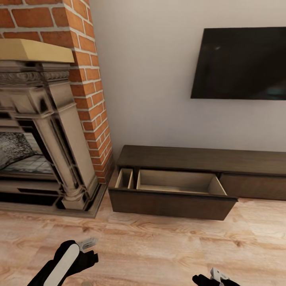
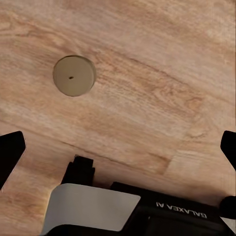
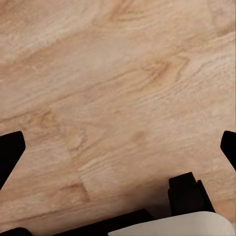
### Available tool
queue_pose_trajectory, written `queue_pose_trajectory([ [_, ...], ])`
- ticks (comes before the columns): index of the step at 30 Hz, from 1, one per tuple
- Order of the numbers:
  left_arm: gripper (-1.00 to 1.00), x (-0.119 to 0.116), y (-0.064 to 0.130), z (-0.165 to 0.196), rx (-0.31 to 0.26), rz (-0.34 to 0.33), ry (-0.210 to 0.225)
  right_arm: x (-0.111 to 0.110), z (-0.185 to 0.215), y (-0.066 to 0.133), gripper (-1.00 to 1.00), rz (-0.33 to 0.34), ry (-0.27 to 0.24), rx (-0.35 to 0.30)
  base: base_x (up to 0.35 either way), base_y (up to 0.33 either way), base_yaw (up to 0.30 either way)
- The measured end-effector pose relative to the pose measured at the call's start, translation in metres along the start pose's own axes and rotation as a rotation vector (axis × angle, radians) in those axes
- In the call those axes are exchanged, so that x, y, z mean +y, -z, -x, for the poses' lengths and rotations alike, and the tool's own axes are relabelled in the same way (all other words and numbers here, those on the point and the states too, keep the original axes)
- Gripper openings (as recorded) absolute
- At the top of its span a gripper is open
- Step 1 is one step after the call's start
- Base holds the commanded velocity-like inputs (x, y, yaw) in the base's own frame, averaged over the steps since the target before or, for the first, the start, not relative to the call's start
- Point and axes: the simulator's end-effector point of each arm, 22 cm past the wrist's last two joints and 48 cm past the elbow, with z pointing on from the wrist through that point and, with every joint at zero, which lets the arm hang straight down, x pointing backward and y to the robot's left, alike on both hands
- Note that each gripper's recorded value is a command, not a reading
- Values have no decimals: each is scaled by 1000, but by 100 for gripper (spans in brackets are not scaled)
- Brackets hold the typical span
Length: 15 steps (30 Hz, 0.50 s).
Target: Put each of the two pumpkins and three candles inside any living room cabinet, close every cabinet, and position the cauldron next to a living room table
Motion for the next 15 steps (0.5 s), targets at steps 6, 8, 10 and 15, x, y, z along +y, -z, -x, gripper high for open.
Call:
queue_pose_trajectory([
  [6, 100, 25, 1, 8, -10, 35, 0, 0, 0, 0, 100, 1, 1, 1, 46, 155, 0],
  [8, 100, 28, 1, 9, -11, 41, -1, 0, -1, 0, 100, 1, 1, 1, -18, 256, 0],
  [10, 100, 28, 1, 9, -11, 42, -1, 0, 0, 0, 100, 1, 1, -5, -7, 238, 0],
  [15, 100, 29, 1, 9, -12, 43, -1, 1, 5, 0, 100, 3, 0, -27, -2, 232, 0],
])
